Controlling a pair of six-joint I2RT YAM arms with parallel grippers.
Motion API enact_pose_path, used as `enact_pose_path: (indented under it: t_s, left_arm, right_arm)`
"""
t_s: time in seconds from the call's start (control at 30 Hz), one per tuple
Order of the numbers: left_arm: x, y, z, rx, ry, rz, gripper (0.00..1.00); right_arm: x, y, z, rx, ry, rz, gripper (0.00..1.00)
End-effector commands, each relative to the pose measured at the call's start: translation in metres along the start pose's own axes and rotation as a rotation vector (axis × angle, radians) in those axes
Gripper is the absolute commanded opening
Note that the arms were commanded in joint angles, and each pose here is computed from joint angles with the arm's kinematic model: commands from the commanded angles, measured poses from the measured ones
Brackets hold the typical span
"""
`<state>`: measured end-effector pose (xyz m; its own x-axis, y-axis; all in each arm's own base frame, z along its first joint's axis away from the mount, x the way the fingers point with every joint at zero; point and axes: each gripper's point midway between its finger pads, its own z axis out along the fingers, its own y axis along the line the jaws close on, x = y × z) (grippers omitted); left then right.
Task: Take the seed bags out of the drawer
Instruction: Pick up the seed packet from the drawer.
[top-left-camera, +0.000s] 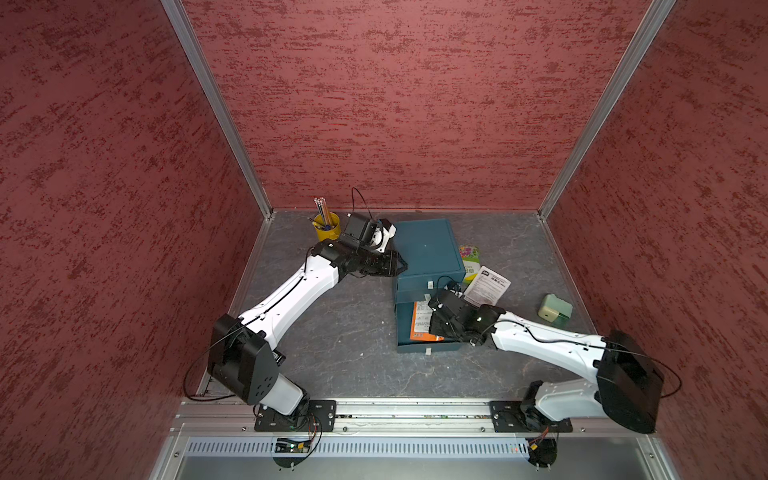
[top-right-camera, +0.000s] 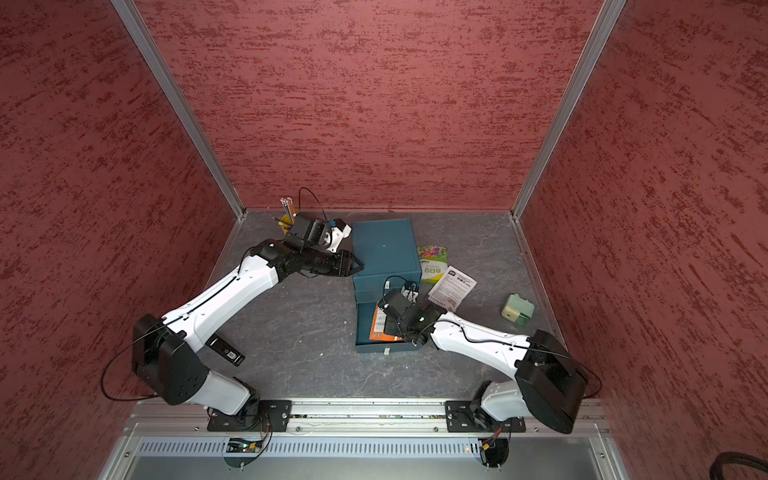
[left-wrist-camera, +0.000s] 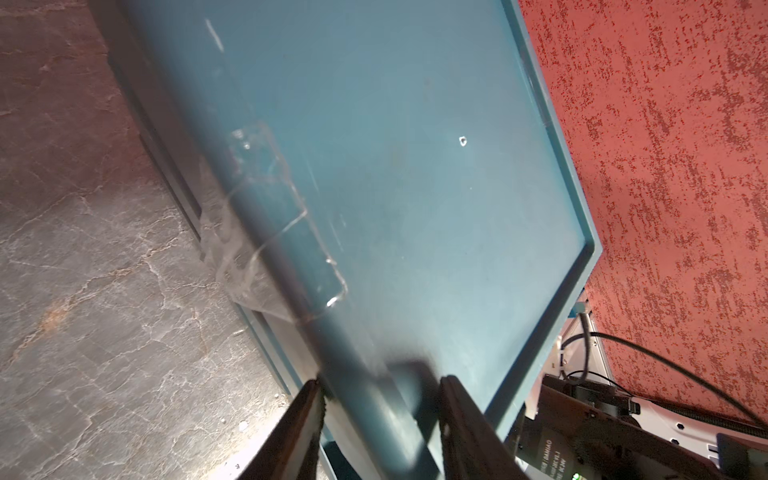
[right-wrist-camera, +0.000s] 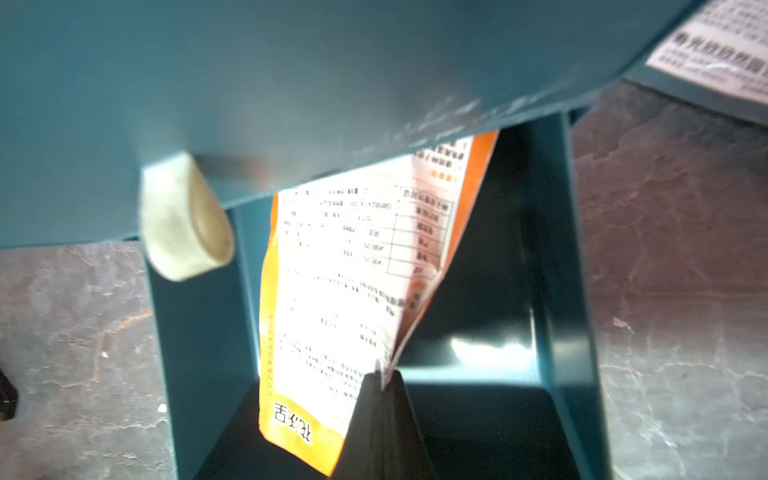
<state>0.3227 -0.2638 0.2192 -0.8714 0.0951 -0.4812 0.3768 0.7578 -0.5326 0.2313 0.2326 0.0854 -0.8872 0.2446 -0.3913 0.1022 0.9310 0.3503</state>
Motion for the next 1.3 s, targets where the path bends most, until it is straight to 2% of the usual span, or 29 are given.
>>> enact_pose_path:
  t_s: [0.0,0.63,0.97,1.27]
  left_arm:
    - [0.069,0.048,0.028,-0.166,0.251,-0.056,0.47]
    - [0.068,0.046,0.028,-0.159,0.240,-0.051,0.47]
    - [0.069,0.047,0.028,-0.170,0.234,-0.052,0.47]
    - [0.066,0.046,0.026,-0.171,0.230,-0.046,0.47]
  right_arm:
    - [-0.013,0.005,-0.008,-0.034,-0.038,0.045,0.00]
    - [-0.008,0.018,-0.057,-0.135,0.062,0.099,0.00]
    - [0.000,-0.015,-0.110,-0.070,0.078,0.104,0.00]
    - [-0.007,-0.065,-0.156,0.056,-0.020,0.142,0.00]
